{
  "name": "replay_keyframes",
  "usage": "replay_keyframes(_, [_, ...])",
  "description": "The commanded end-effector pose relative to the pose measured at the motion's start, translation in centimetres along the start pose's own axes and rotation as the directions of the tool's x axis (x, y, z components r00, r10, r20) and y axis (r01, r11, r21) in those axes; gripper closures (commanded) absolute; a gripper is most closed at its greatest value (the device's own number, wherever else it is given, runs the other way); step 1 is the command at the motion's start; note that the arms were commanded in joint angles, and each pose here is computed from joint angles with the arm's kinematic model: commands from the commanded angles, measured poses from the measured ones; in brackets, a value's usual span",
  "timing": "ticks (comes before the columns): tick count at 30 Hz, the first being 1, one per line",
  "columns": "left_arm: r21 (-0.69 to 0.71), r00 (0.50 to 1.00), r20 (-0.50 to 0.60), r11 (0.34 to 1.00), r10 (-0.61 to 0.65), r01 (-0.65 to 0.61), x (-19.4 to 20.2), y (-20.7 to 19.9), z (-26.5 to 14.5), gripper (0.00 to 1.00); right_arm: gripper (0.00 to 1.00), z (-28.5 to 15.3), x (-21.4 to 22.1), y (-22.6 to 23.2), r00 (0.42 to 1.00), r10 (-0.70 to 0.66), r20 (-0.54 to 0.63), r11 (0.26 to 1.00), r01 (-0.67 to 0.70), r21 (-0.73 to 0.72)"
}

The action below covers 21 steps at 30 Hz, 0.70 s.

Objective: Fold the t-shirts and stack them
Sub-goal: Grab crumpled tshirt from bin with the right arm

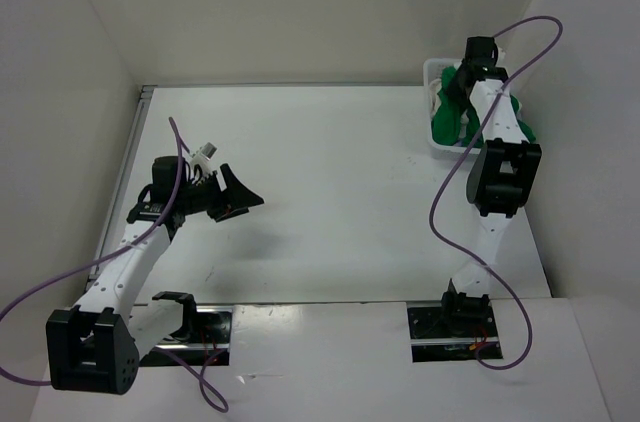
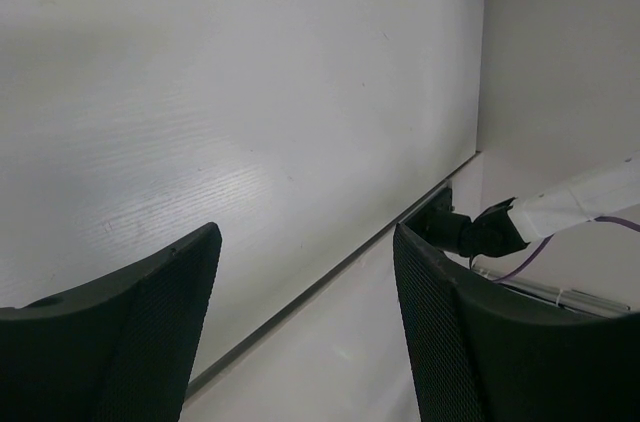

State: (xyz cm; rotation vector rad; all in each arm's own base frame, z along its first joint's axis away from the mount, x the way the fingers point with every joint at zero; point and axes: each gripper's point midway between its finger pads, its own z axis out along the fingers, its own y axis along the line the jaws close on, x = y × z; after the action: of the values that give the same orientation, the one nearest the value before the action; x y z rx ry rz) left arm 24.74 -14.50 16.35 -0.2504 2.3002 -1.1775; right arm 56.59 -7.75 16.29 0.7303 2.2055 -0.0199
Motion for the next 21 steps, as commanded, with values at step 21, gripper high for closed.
replay_keyframes(21, [-0.002,0.999,0.035,1.0,0.008,-0.008,-0.7,0.3,0.2,0.23,0.7,-0.3,0.6,0.2,1.0,-0.014,-0.015,0.999,0.014,-0.038])
